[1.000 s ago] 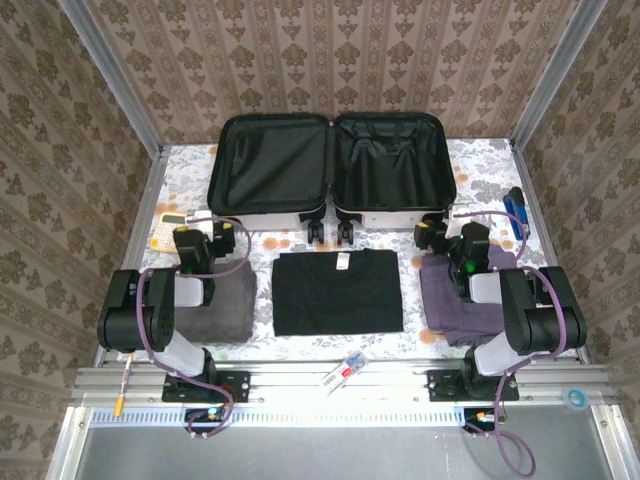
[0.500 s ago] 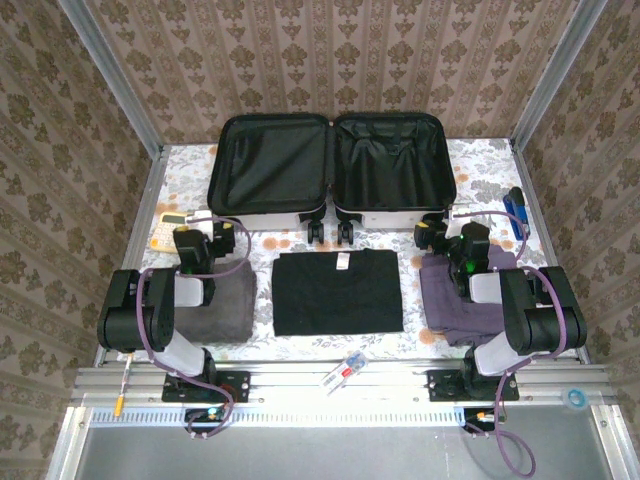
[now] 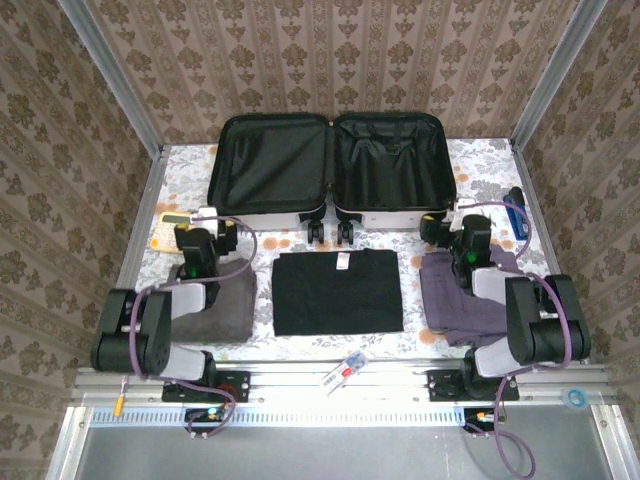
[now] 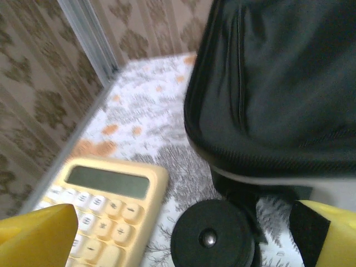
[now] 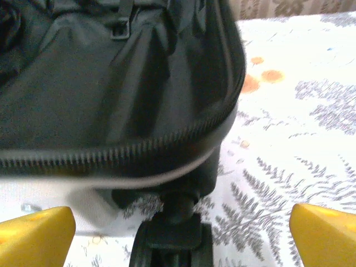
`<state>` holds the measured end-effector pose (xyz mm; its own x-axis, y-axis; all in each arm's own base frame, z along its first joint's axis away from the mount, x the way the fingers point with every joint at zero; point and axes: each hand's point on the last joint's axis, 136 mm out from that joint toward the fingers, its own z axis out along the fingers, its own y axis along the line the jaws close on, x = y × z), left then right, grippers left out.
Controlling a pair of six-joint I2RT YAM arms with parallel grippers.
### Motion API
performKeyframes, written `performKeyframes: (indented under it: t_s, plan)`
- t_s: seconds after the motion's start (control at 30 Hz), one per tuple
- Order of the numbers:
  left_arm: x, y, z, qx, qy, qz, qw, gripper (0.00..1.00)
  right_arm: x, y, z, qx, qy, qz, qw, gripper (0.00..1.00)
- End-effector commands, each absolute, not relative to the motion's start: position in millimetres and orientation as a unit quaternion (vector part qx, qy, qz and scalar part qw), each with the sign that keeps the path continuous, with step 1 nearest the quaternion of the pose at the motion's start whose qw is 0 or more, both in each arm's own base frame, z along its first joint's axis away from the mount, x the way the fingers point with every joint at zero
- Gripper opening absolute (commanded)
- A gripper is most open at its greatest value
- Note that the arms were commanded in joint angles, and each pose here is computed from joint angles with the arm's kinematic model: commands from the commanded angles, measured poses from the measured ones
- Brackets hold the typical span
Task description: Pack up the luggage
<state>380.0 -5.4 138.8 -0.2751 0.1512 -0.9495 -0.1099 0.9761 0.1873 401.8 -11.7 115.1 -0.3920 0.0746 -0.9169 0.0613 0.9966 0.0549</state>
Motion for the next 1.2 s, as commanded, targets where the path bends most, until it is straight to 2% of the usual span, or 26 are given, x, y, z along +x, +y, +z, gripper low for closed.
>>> performKeyframes:
  t_s: [0.0, 0.2, 0.3, 0.5, 0.63, 0.77, 1.17]
  plan:
    - [365.4, 12.1, 202.3, -0.058, 0.756, 0.145, 0.635, 1.0, 399.6, -25.7, 160.1, 0.074, 0.83, -0.017, 0.553, 1.0]
    - [335.1, -1.4, 285.9, -0.116, 0.766, 0.027, 0.632, 1.0, 378.7, -33.6, 249.0, 0.121, 0.82, -0.017, 0.56, 1.0]
    - [322.6, -13.4, 313.3, -0.112, 0.781, 0.005, 0.615, 1.0, 366.8, -30.6, 277.3, 0.131, 0.819, -0.002, 0.559, 1.0]
    - [292.9, -36.3, 312.7, -0.104, 0.838, -0.023, 0.535, 1.0, 346.0, -14.7, 292.5, 0.137, 0.832, 0.043, 0.536, 1.0]
    - [271.6, -62.2, 289.3, -0.099, 0.897, -0.066, 0.427, 1.0, 331.9, 8.3, 273.9, 0.129, 0.861, 0.079, 0.485, 1.0]
    - [243.0, -93.0, 256.5, -0.078, 0.942, -0.076, 0.318, 0.99, 314.8, 37.2, 231.9, 0.123, 0.901, 0.105, 0.403, 0.98]
    - [187.1, -174.7, 142.8, -0.01, 0.989, -0.058, 0.135, 1.0, 261.8, 128.3, 109.9, 0.072, 0.968, 0.123, 0.208, 0.9]
